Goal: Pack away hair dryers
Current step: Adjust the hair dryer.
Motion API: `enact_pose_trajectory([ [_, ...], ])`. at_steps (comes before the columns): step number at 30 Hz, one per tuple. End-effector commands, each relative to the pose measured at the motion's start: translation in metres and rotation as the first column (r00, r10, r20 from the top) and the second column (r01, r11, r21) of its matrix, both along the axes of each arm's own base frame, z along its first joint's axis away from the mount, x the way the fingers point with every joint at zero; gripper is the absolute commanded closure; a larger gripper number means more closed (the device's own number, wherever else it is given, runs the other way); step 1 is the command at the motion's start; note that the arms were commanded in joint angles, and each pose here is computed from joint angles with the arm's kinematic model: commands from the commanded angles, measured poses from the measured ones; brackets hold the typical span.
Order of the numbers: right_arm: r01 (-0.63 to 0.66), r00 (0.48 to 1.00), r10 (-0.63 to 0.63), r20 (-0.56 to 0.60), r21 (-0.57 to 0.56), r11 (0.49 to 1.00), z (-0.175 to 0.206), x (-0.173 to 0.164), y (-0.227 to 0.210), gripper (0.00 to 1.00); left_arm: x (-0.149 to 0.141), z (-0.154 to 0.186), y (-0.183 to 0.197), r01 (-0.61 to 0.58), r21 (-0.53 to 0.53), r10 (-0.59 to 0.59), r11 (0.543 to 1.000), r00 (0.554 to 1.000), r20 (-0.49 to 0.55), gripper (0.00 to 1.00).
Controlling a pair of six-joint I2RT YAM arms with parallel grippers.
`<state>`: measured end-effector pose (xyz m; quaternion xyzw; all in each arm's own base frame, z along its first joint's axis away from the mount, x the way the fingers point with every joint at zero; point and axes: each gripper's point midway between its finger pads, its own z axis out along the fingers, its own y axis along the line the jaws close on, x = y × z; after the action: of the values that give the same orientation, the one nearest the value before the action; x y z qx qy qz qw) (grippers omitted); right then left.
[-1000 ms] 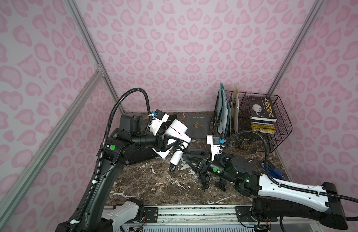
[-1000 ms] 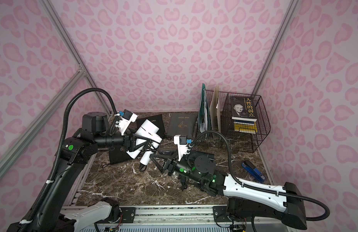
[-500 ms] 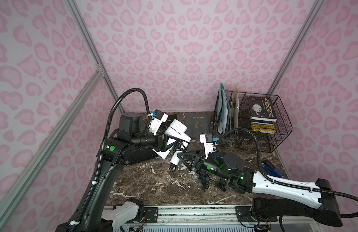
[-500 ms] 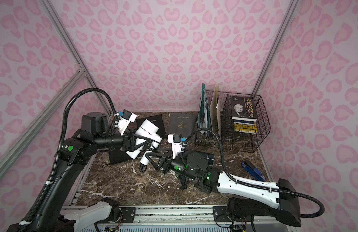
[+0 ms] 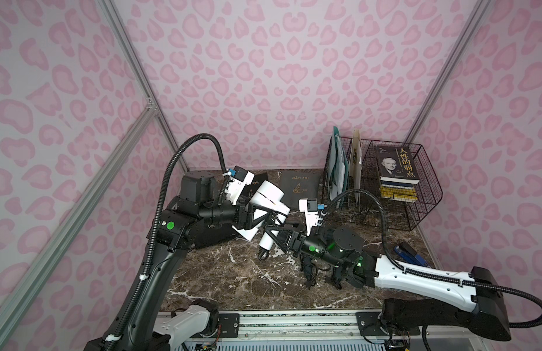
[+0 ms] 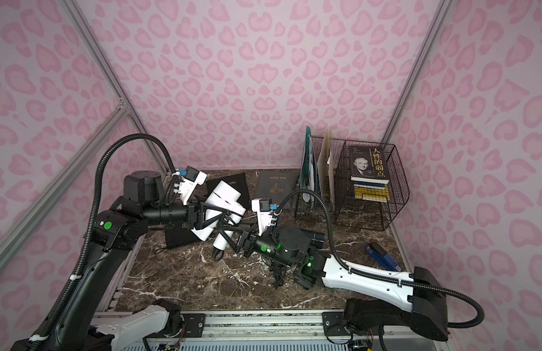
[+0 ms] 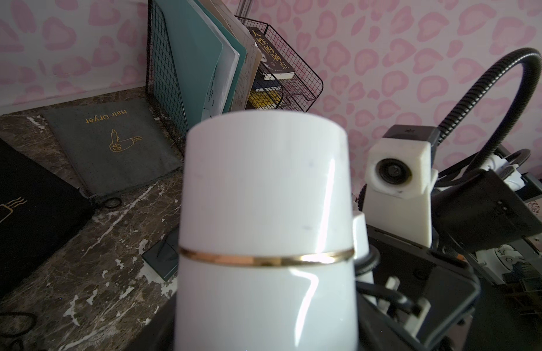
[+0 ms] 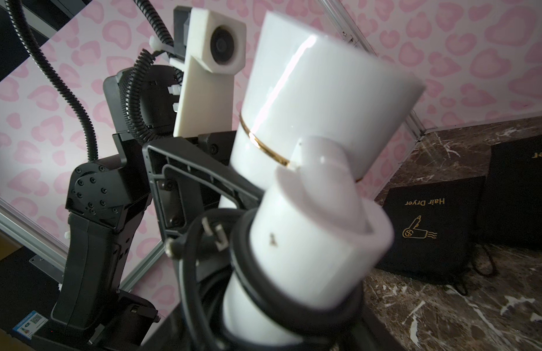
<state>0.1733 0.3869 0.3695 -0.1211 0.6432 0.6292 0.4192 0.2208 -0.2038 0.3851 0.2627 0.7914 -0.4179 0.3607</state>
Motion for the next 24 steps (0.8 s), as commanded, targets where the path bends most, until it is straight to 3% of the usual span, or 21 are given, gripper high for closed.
enact_pose_trajectory([
  [1,-0.036,0.999,0.035,0.014,0.053,0.998,0.012,-0.004,0.003,0.35,0.0,0.015,-0.004,0.029,-0.04,-0.026,0.999,0.998,0.06,0.99],
  [13,-0.041,0.999,0.042,-0.016,0.06,0.997,0.005,0.002,0.011,0.52,-0.001,0.016,-0.003,0.025,-0.033,-0.023,0.999,0.996,0.082,0.99],
  [19,-0.017,0.999,0.02,-0.03,0.092,0.996,0.004,0.007,0.008,0.73,-0.002,0.002,-0.002,0.028,-0.012,-0.027,1.0,0.998,0.063,0.98],
  [22,0.003,0.999,0.0,-0.032,0.097,0.995,0.005,0.009,0.003,0.84,-0.001,0.0,-0.001,0.027,0.005,-0.028,1.0,0.996,0.08,0.87],
  [24,0.016,0.999,-0.013,-0.034,0.101,0.995,0.006,0.01,0.0,0.92,0.0,-0.001,0.0,0.031,0.015,-0.032,0.999,0.996,0.087,0.67],
])
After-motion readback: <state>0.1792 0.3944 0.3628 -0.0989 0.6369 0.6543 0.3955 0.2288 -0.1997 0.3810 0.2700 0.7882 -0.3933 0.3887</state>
